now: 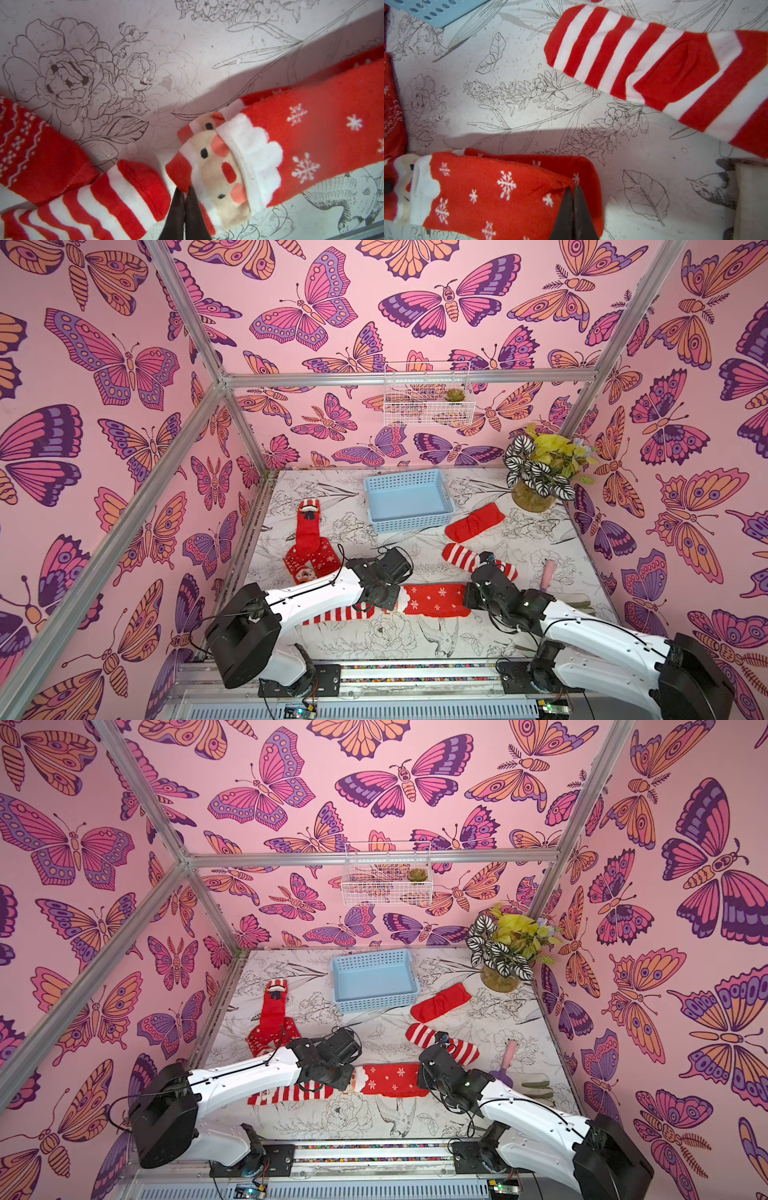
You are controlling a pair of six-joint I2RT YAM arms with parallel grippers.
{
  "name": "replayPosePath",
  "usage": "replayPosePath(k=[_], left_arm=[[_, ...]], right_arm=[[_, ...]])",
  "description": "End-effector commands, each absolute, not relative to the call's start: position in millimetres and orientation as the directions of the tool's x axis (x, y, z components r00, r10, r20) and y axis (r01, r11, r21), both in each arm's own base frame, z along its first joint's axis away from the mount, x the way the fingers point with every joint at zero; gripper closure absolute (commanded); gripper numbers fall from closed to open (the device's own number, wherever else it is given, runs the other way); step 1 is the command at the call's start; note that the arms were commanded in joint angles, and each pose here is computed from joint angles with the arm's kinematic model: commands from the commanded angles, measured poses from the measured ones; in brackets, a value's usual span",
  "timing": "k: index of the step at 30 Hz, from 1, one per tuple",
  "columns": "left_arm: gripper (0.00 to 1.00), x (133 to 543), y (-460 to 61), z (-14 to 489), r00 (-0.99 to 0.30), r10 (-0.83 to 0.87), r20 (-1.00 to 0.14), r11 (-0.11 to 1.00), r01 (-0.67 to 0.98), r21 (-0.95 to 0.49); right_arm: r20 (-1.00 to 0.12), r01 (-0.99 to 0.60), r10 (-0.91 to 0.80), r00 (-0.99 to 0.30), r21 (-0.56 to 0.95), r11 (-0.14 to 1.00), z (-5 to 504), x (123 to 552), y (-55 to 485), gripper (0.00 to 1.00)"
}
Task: Place the socks together as a pair
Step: Flatten out the sock.
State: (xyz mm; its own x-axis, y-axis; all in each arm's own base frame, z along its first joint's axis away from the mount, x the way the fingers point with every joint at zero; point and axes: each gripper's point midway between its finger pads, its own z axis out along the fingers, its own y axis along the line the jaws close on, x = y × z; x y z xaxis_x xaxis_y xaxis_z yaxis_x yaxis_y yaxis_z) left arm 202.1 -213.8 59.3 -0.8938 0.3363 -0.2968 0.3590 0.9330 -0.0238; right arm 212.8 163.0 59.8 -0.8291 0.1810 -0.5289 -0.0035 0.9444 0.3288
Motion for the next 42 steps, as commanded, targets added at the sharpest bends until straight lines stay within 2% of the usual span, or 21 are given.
replayPosePath(k=[1, 27, 30, 31, 32, 33, 34, 39, 42], left_arm=[[1.0, 205, -204, 51, -0.903, 0.321, -0.284, 0.944, 0.33, 0.018], [0.99, 202, -214, 35, -0.917, 0.316, -0.244, 0.944, 0.331, -0.019], [0.87, 201, -217, 36, -0.918, 0.315, -0.241, 0.943, 0.332, -0.033], [0.79, 201, -218, 36, -0.918, 0.316, -0.239, 0.942, 0.334, -0.037], [0.76, 199, -217, 36, -0.919, 0.315, -0.237, 0.942, 0.333, -0.04], [0.72, 199, -217, 37, -0.918, 0.314, -0.24, 0.942, 0.333, -0.041], [0.64, 200, -215, 38, -0.919, 0.305, -0.249, 0.945, 0.324, -0.037], [0.39, 206, -214, 51, -0.916, 0.268, -0.299, 0.955, 0.293, -0.043], [0.34, 209, -214, 58, -0.912, 0.229, -0.34, 0.961, 0.266, -0.068]], right_arm=[[-0.535, 0.008, 0.182, -0.825, 0.311, 0.95, 56, 212, 159, 1.0], [-0.514, 0.055, 0.185, -0.838, 0.257, 0.965, 37, 207, 146, 1.0], [-0.513, 0.063, 0.19, -0.837, 0.255, 0.965, 35, 207, 145, 0.97], [-0.513, 0.064, 0.191, -0.837, 0.256, 0.965, 35, 207, 145, 0.94], [-0.513, 0.064, 0.193, -0.836, 0.257, 0.964, 36, 207, 145, 0.9], [-0.513, 0.063, 0.193, -0.836, 0.26, 0.964, 37, 207, 146, 0.84], [-0.514, 0.054, 0.187, -0.837, 0.263, 0.963, 38, 207, 147, 0.78], [-0.531, 0.046, 0.196, -0.825, 0.282, 0.958, 50, 208, 147, 0.64], [-0.532, 0.068, 0.222, -0.817, 0.295, 0.953, 51, 207, 140, 0.55]])
